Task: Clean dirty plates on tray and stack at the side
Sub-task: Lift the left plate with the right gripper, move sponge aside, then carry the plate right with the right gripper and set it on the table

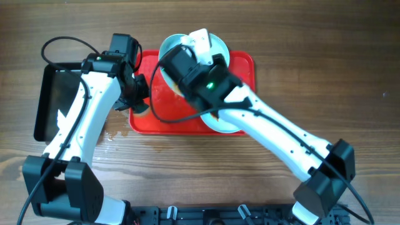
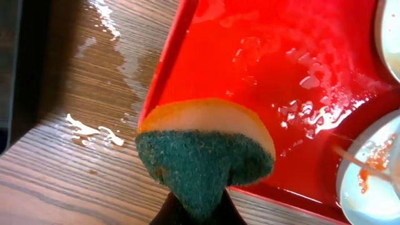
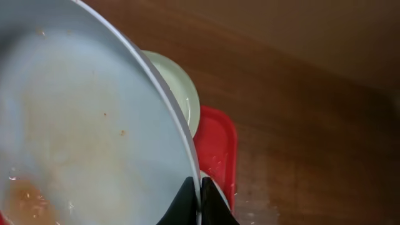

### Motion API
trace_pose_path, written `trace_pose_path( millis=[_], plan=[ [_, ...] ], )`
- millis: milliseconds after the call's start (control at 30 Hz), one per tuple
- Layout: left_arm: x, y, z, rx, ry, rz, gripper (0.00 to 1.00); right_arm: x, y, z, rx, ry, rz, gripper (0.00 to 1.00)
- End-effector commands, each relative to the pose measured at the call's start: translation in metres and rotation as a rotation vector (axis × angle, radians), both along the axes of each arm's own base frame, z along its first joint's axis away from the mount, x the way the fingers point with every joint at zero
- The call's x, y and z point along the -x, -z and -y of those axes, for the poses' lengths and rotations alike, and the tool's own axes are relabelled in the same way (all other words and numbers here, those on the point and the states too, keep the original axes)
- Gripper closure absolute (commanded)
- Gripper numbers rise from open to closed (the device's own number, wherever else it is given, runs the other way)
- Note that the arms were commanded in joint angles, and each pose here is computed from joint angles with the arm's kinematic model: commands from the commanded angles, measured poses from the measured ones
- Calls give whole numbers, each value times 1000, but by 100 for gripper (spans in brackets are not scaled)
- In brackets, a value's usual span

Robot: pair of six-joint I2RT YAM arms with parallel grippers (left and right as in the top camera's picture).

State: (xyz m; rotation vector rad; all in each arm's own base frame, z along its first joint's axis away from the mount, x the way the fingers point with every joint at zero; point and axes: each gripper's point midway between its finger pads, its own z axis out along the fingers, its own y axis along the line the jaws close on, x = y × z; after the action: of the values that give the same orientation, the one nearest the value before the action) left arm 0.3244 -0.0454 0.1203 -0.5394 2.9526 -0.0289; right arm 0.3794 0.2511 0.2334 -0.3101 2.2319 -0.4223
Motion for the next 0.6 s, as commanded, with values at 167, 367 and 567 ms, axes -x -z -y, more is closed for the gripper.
trace_pose_path(
  millis=[167,367,567],
  plan=[
    [1,0,-5,-18,9,-1,96,2,-8,-6,209,52,153,96],
    [1,1,-5,-18,10,-1,96,2,4,-11,384,66,205,96],
    [1,1,-5,-18,10,-2,96,2,10,-12,406,64,202,96]
  ],
)
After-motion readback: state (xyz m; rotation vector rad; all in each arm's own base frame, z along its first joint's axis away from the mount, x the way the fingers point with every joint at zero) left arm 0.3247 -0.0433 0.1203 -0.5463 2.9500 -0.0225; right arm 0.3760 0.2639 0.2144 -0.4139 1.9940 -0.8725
